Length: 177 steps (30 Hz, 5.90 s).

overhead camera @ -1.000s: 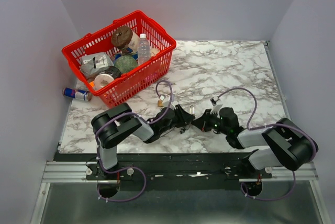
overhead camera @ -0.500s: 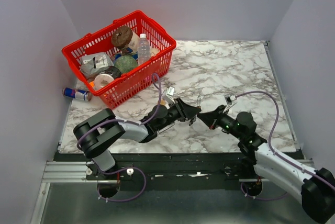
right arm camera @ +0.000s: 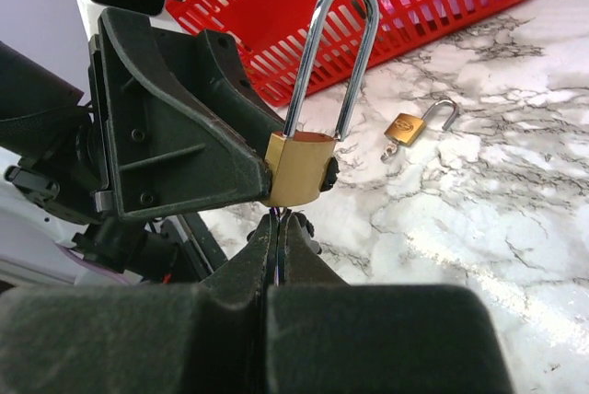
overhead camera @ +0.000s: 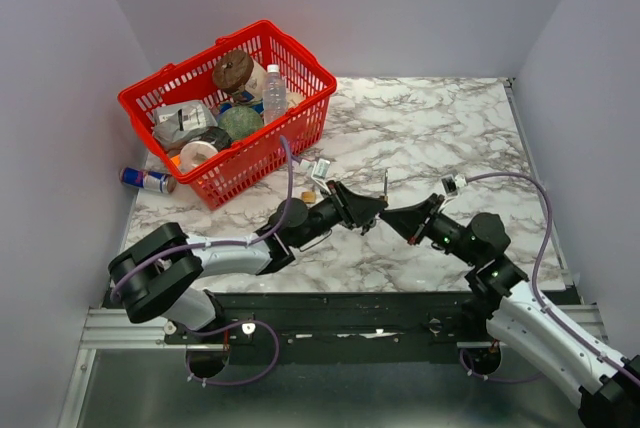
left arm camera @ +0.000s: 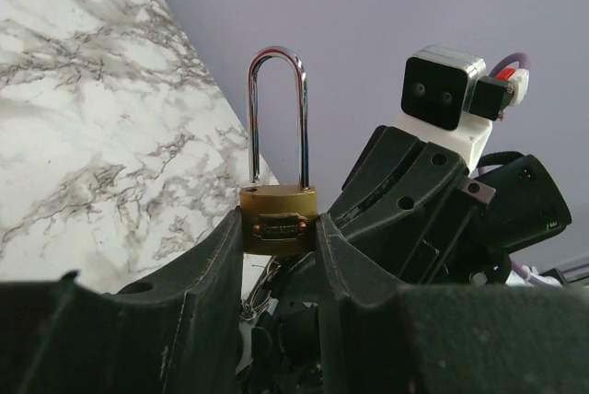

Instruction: Unlock with the key

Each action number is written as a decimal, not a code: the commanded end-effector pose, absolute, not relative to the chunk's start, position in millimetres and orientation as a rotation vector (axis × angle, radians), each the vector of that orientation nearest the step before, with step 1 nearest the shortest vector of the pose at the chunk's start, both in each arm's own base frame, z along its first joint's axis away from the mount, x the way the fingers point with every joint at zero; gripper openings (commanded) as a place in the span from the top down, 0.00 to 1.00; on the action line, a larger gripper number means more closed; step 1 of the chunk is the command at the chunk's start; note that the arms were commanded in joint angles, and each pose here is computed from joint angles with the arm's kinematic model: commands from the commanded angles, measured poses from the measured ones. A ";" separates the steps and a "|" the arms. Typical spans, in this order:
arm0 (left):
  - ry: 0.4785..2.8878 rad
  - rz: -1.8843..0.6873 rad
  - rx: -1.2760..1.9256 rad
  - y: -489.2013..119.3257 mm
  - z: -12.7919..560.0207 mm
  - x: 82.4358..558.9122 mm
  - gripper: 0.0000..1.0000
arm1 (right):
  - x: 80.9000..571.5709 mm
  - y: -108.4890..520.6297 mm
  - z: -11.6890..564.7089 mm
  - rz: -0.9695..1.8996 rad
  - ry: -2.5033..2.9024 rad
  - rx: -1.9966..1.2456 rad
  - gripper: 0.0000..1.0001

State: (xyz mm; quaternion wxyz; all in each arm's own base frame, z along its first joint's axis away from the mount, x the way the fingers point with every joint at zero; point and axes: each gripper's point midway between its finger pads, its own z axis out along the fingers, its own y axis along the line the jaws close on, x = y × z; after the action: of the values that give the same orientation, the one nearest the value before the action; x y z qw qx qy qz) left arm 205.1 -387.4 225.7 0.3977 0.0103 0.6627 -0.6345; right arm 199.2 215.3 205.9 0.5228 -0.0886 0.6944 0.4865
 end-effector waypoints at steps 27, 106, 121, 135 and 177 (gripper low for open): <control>1.695 -1.648 0.643 -361.7 206.2 131.5 1.00 | 189.5 214.1 264.9 1.068 1.711 -0.459 0.13; 2.316 -1.559 0.123 -357.6 108.3 116.3 1.00 | 201.9 189.4 192.6 0.948 1.969 -0.174 0.14; 2.380 -1.340 0.050 -342.5 56.0 188.2 1.00 | 202.7 184.8 186.8 0.923 1.977 -0.150 0.14; 2.495 -0.983 0.042 -315.1 9.6 229.2 1.00 | 202.9 180.4 189.7 0.903 1.964 -0.137 0.14; 2.329 -1.296 0.388 -316.7 76.1 222.9 1.00 | 200.4 224.0 214.7 1.040 1.743 -0.572 0.05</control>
State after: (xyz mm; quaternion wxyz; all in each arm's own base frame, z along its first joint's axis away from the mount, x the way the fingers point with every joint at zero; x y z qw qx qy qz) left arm 246.8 -303.0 37.8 0.2257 0.0620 0.8894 -0.3928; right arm 201.7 202.0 195.4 0.4660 -0.1407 0.7792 0.3950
